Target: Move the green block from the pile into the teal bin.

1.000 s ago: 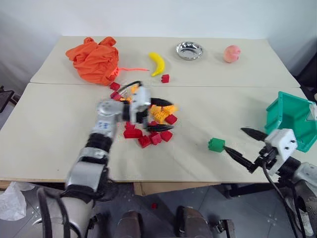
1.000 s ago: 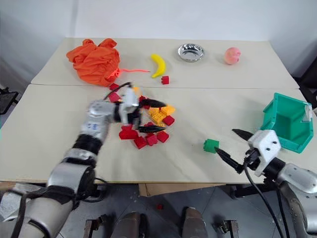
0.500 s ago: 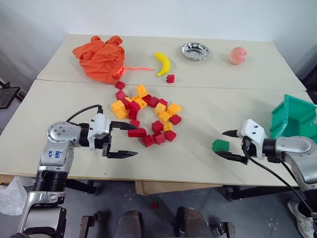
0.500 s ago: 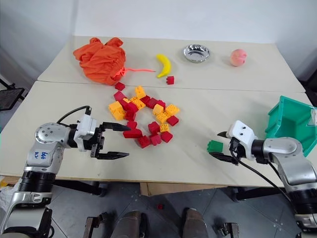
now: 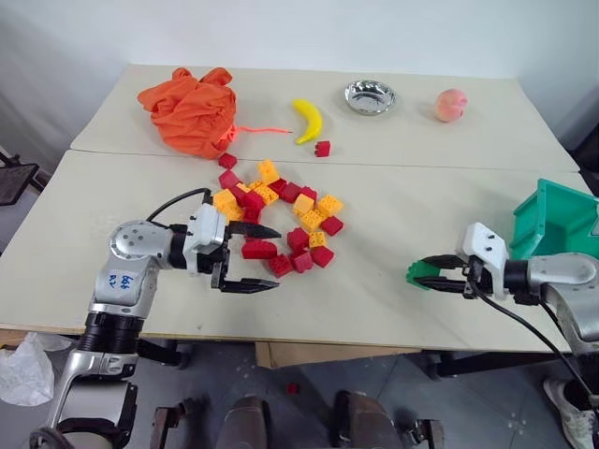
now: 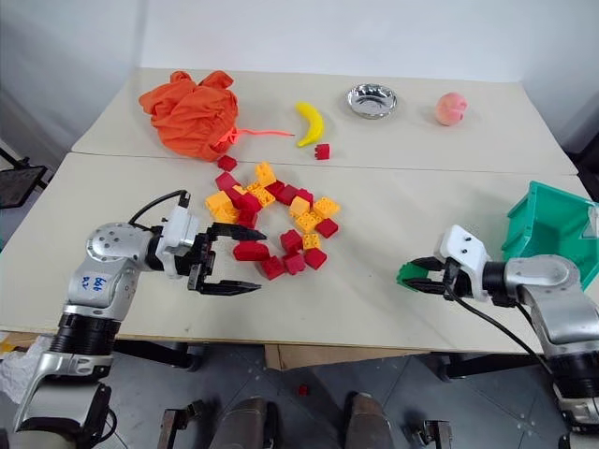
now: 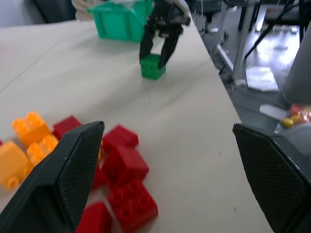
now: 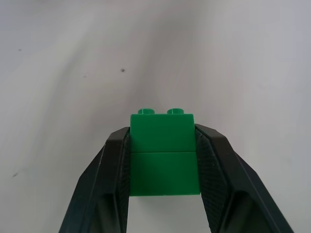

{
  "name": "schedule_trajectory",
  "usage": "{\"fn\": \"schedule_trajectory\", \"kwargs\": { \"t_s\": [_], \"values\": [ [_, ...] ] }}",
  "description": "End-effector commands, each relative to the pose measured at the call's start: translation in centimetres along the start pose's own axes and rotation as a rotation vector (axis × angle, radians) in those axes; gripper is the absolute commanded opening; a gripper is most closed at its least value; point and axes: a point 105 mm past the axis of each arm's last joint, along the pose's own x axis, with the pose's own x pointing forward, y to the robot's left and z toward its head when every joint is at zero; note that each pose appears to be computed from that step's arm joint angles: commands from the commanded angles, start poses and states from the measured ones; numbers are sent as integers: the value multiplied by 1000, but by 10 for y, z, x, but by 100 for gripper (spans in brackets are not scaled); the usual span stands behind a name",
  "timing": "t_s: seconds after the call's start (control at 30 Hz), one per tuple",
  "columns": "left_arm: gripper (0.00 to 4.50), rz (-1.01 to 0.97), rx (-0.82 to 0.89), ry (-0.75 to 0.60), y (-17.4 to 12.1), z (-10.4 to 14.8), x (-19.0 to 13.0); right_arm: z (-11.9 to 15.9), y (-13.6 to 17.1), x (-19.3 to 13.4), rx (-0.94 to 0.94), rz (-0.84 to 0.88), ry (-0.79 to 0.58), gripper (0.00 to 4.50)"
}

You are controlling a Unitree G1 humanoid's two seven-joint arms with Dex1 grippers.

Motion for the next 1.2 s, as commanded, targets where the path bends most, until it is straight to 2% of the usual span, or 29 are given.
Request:
{"fn": "schedule_trajectory", "kwargs": {
  "t_s": [0.03, 0.2, 0.33, 0.53, 0.6, 0.67, 0.73, 0.83, 1.0, 1.13, 1.2],
  "values": [
    [450, 83, -18, -132, 12, 20, 11, 29, -37, -42, 32, -345, -201, 147],
    [450, 138, -56, -163, 12, 16, 20, 23, -73, -119, 92, -809, -271, 147],
    [450, 180, -46, -155, 18, 12, 25, 5, -88, -162, 94, -1050, -187, 147],
    [450, 179, -29, -144, 26, 12, 27, -7, -104, -162, 140, -1116, -143, 147],
    [450, 185, -21, -136, 28, 12, 25, -5, -109, -157, 139, -1112, -152, 219],
    [450, 208, -15, -112, 31, 9, 19, -4, -111, -151, 140, -1095, -152, 277],
    [450, 236, -11, -87, 33, 5, 13, -3, -113, -148, 129, -1085, -150, 354],
    [450, 321, 35, -25, 36, -6, -8, 20, -97, -119, 30, -896, -241, 446],
    [450, 469, 12, 44, 36, -21, -45, 51, -38, -58, -77, -490, -401, 446],
    [450, 561, 1, 98, 30, -33, -68, 43, 16, -11, -67, -208, -369, 446],
    [450, 603, 6, 119, 25, -38, -79, 33, 32, 4, -70, -146, -345, 446]
  ]
}}
